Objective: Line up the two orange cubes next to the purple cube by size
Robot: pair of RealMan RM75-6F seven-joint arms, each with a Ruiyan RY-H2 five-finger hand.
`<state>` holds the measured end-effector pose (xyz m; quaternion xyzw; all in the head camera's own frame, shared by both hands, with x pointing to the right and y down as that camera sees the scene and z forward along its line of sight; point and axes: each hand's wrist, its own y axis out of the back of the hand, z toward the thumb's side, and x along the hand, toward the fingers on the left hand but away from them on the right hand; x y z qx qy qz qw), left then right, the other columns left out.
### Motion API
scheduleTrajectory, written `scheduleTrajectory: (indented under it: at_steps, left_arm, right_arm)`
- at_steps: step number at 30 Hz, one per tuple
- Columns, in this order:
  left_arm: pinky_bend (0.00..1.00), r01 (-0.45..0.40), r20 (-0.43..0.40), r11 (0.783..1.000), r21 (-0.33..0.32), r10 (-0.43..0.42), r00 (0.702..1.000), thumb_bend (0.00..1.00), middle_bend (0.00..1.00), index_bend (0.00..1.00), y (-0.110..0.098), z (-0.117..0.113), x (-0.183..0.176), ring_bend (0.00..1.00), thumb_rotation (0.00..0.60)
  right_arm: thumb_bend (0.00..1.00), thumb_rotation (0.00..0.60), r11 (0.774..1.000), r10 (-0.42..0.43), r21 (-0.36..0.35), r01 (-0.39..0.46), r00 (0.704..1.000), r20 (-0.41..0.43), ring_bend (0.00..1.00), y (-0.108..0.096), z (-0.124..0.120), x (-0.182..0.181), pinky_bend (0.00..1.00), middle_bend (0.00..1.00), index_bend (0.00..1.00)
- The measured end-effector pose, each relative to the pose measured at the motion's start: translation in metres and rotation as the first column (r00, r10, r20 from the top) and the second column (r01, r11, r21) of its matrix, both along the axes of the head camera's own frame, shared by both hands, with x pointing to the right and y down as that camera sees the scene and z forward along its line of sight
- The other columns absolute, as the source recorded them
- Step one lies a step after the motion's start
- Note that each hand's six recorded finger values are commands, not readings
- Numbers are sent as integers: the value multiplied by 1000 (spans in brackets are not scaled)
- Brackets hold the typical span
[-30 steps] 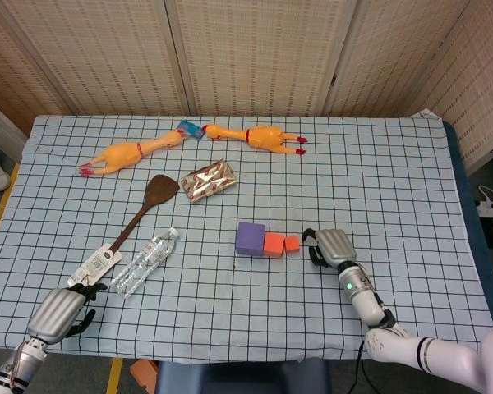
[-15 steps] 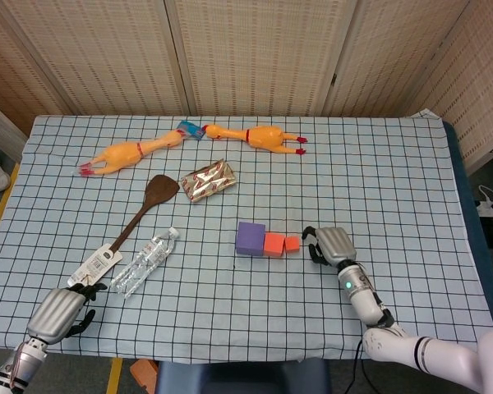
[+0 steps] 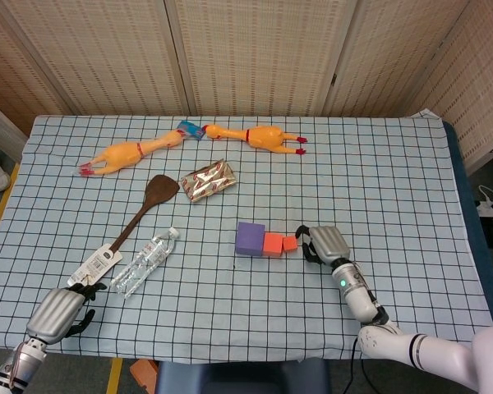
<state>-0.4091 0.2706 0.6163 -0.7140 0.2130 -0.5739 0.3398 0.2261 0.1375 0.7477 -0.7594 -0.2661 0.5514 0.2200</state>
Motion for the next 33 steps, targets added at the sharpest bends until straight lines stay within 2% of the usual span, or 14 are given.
scheduleTrajectory:
  at_steps: [33]
  left_arm:
    - [610,-1,1,1000,-1,1,1000,480,417,273,0,0,0,375,600]
  right_arm:
    - [582,600,999,-16,-40,17,1000,14,914,9,0,-1,988,984,366]
